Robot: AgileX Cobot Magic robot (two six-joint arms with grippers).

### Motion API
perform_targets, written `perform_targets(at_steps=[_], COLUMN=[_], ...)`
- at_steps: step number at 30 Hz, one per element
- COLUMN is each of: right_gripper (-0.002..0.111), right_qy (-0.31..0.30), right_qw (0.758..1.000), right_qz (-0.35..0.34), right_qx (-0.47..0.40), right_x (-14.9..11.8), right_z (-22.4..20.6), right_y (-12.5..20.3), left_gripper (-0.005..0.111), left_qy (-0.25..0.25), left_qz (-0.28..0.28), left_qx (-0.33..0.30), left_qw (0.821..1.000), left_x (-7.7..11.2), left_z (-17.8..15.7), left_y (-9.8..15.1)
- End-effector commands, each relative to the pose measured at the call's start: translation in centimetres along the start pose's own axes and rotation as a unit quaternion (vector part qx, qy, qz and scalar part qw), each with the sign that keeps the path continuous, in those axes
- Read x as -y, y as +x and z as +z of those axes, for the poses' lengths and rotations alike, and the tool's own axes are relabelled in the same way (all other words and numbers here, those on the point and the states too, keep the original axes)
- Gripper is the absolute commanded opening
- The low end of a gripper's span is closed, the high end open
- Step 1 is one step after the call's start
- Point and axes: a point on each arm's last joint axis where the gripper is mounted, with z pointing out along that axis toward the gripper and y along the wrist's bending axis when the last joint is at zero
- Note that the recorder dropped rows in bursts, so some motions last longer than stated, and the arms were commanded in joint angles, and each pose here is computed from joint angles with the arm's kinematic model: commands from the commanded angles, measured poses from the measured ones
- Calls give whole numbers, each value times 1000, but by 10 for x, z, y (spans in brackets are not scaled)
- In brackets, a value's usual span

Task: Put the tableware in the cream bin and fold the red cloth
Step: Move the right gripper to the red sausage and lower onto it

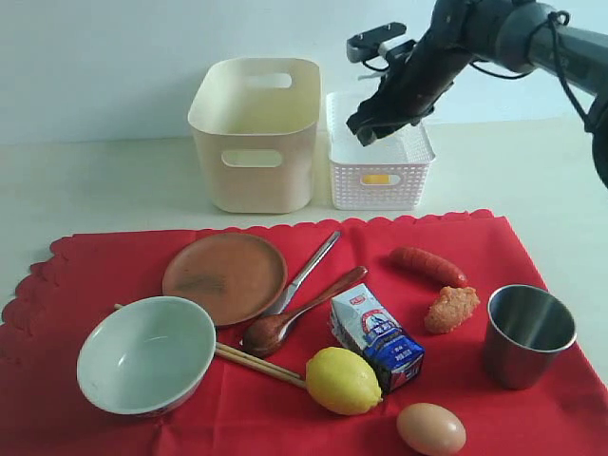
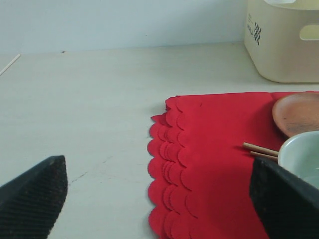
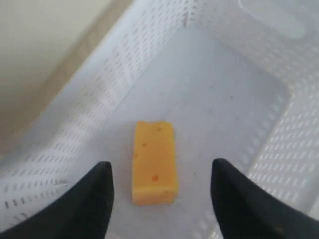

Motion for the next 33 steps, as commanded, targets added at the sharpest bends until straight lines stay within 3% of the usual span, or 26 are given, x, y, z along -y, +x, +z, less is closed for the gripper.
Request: perform_targets(at_steps=[1,8,20,27,33], right_gripper=[57,57,57,57,57], right_qy=[5,-5,-4,15,44], right_qw=[1000,1000,998,993,994], right_qz=[-7,10,58,67,58], right_qx=[15,-3,-26,-95,-79], right_x=[0,-7,-13,-20,-32], right_z=[-47,-100,-141,-149,-170], right_y=[-15,-21,-17,19,58], left_gripper=[94,94,94,94,94], left_qy=[-1,-1,-1,-1,-1], left_qz=[1,1,1,1,1], left_qx=[6,6,6,6,6], left_qw=[1000,1000,1000,1000,1000], left_x=[0,0,0,0,0], left_z=[0,0,0,0,0], left_y=[0,0,0,0,0])
